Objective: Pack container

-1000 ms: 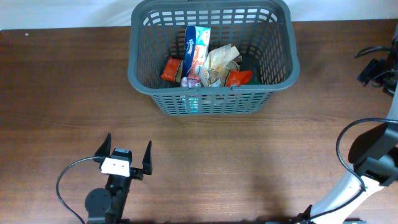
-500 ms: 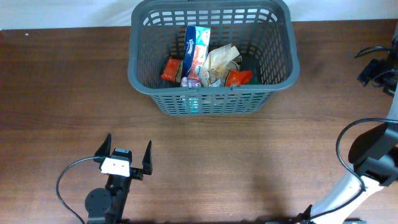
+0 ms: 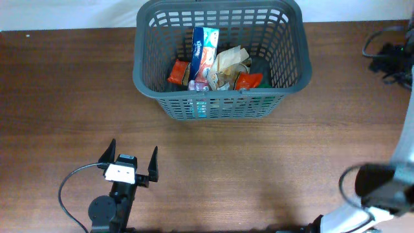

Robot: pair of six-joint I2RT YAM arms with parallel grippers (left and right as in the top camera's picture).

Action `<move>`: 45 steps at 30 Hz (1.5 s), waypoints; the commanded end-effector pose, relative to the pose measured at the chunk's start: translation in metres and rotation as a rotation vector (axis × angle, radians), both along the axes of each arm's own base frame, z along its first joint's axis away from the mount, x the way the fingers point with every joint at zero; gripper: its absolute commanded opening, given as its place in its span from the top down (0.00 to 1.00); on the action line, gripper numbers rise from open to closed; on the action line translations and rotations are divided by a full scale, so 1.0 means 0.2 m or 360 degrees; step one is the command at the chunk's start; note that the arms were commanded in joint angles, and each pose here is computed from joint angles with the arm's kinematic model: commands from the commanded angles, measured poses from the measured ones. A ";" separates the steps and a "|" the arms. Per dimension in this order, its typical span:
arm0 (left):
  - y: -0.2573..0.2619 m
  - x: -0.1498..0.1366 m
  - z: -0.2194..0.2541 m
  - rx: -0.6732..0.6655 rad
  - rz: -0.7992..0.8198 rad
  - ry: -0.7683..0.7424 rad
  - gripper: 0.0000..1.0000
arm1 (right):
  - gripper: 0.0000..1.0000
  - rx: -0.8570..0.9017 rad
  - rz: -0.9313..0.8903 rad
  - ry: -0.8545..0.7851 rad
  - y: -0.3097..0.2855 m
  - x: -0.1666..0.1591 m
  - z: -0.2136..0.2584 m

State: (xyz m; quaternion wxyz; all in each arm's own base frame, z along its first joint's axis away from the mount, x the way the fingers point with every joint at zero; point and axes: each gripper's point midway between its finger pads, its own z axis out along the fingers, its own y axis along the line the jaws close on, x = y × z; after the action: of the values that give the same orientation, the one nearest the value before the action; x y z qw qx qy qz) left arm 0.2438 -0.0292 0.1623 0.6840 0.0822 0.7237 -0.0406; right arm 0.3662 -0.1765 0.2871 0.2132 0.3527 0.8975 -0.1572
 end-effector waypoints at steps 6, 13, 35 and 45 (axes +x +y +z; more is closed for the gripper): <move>0.01 0.00 -0.01 0.0031 0.0021 -0.0006 0.01 | 0.01 -0.0216 0.0135 -0.0740 0.20 -0.02 0.60; 0.01 0.00 -0.01 0.0031 0.0021 -0.0006 0.01 | 0.01 -0.0318 0.0231 -0.1399 0.35 -0.13 0.84; 0.01 0.00 -0.01 0.0031 0.0021 -0.0006 0.01 | 0.01 -0.0301 0.0693 -0.2328 0.74 -0.86 0.73; 0.01 0.00 -0.01 0.0031 0.0021 -0.0006 0.01 | 0.01 -0.0537 0.1170 -0.2457 0.93 -0.85 0.61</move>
State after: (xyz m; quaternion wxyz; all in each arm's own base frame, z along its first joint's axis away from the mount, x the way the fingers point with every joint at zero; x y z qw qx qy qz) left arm 0.2438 -0.0292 0.1623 0.6840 0.0822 0.7237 -0.0406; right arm 0.1927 -0.0051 0.4210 0.8515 0.0596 0.5164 0.0686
